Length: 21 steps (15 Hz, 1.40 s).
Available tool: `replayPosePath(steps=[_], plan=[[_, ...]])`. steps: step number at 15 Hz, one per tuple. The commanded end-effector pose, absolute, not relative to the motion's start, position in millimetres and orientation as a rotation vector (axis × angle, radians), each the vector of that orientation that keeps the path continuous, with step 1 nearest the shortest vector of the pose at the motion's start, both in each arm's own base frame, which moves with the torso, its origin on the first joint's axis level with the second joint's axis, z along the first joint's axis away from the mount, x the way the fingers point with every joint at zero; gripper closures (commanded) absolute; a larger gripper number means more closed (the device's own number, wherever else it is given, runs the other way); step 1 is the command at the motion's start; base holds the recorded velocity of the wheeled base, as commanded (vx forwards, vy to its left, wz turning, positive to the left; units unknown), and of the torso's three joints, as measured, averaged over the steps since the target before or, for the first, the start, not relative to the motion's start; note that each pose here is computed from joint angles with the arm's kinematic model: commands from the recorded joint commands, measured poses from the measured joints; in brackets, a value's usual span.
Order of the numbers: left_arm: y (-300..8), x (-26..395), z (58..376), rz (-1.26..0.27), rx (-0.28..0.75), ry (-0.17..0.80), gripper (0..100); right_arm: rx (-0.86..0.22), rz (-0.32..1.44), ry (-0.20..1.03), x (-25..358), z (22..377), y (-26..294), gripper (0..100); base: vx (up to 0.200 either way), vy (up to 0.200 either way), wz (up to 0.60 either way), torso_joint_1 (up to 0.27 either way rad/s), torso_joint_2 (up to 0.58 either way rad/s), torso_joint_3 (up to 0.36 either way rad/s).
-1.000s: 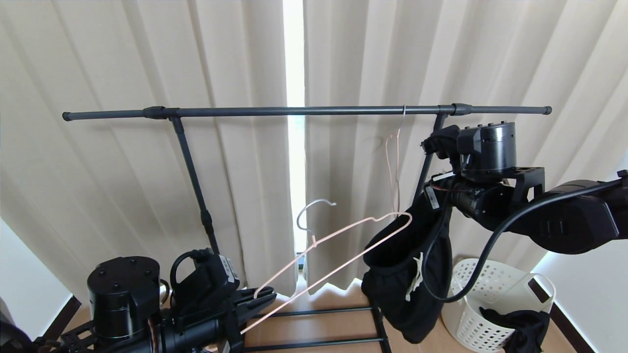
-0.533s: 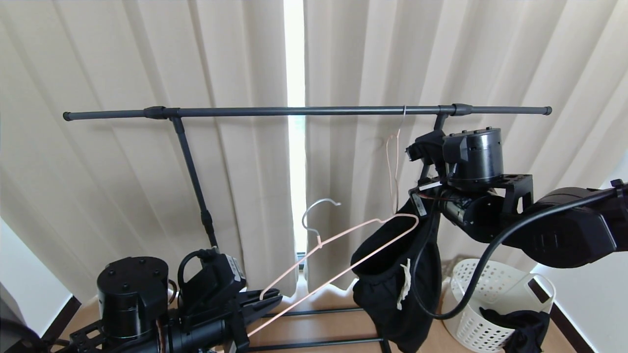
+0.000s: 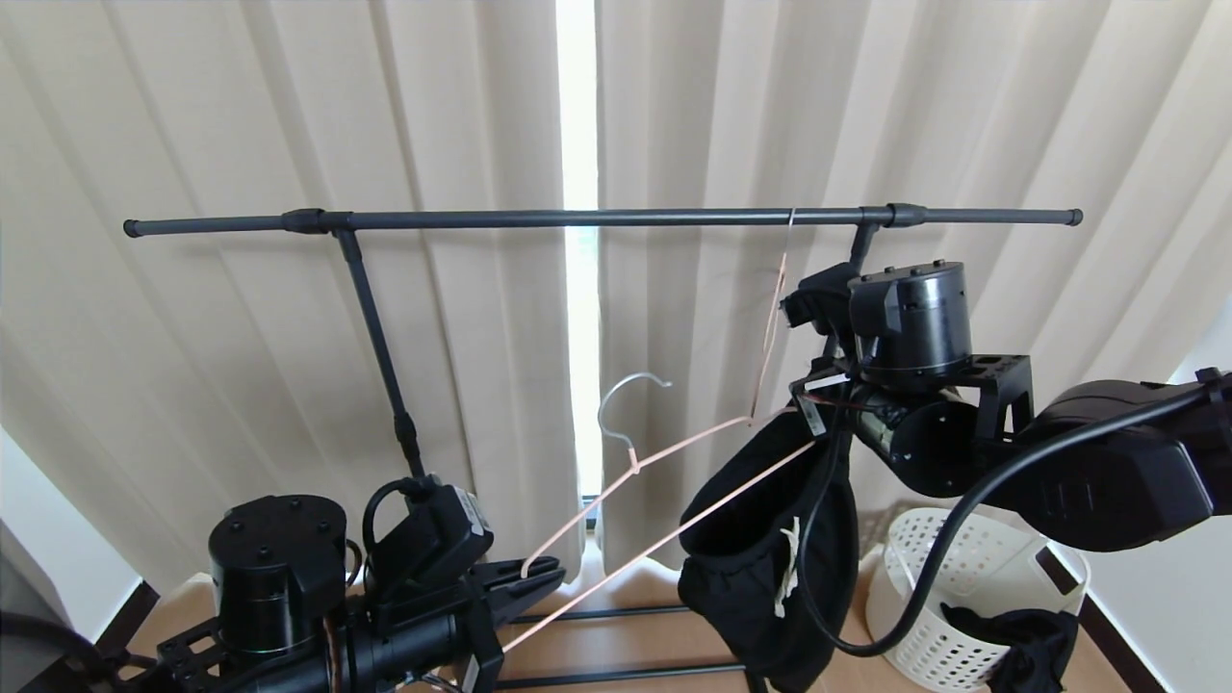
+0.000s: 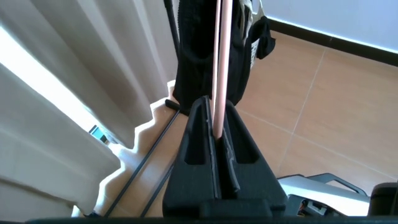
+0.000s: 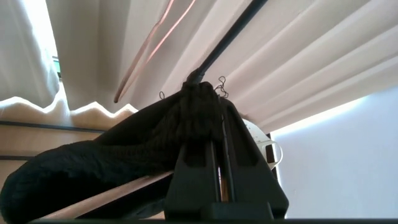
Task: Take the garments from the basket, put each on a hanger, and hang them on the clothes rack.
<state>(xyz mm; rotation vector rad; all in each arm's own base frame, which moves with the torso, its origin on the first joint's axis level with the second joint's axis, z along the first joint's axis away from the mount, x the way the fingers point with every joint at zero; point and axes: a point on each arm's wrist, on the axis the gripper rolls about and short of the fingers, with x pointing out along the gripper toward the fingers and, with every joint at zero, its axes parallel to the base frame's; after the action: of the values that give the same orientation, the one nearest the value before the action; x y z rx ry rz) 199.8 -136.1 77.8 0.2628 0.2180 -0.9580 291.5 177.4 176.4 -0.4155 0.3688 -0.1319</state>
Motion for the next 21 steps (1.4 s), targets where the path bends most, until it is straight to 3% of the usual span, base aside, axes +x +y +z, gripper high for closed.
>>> replayPosePath(steps=[1,21], plan=[[-139,204,74,-0.945,0.265,0.229,100,-0.418,-0.128,0.362,288,178,181,100,0.000,0.000,0.00,0.000,0.00,0.000],[-147,214,70,-0.885,0.231,0.256,100,-0.429,0.034,0.298,232,186,225,100,0.000,0.000,0.00,0.000,0.00,0.000]])
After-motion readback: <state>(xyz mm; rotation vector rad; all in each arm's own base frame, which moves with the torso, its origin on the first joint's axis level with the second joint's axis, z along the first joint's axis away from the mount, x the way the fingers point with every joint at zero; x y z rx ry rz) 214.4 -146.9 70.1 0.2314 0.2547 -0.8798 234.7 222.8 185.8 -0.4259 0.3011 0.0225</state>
